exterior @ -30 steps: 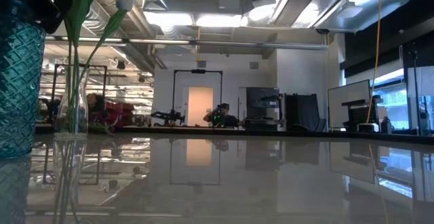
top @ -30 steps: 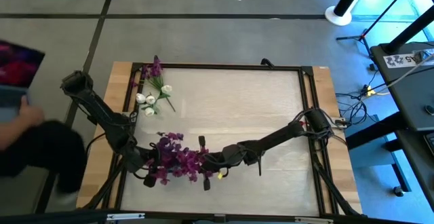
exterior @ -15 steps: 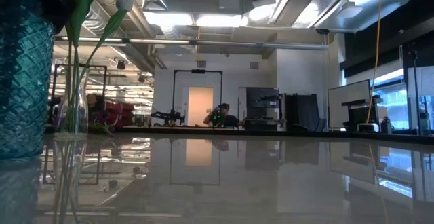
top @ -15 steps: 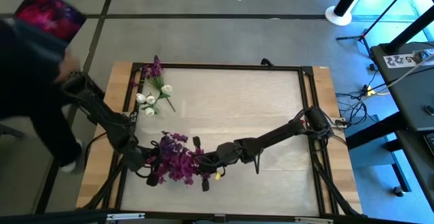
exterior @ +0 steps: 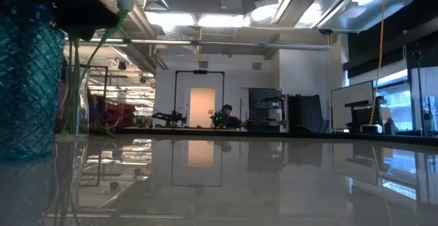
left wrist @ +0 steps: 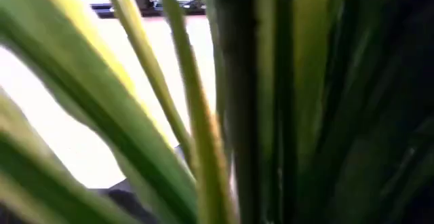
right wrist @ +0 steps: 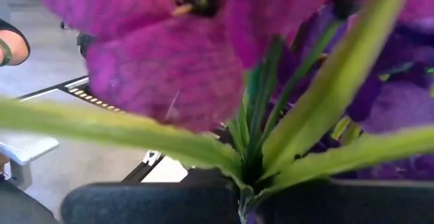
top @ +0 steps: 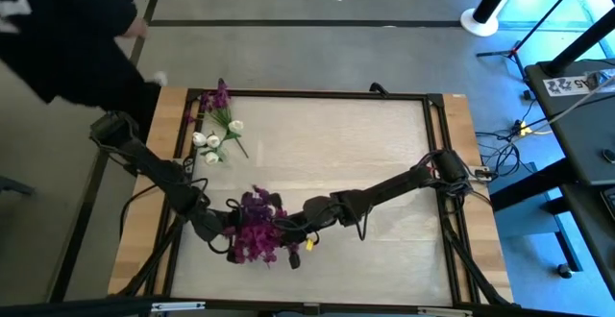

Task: Sort flowers into vase by color
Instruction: Put the violet flower into the transparent blue vase

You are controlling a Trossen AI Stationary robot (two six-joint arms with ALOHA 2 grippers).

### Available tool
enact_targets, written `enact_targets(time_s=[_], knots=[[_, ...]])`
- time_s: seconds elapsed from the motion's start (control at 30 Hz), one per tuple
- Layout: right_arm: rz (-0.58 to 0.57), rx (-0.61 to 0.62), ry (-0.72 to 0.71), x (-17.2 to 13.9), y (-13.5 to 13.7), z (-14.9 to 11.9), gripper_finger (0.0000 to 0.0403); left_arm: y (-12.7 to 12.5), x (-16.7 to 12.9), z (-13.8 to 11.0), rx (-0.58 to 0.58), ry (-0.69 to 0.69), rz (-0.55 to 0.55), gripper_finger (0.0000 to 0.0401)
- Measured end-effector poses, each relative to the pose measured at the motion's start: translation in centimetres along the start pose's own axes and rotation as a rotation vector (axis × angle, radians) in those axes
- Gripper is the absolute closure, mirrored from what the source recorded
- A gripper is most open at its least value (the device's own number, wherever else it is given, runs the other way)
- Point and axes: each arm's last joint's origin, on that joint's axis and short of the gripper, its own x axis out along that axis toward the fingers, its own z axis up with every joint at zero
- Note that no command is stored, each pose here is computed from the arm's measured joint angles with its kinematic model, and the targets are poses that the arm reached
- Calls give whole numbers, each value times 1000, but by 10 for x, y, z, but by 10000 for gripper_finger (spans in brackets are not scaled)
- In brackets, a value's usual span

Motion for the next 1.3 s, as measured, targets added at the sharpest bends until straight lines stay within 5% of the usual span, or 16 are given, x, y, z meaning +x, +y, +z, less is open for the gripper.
enact_targets(time_s=[0.73, 1.3], knots=[[-194, 4, 102, 3, -10, 9, 391, 14, -28, 22, -70, -56, 6, 206], [-234, 166, 231, -1, -63, 27, 391, 39, -25, 13, -236, -309, 63, 206]])
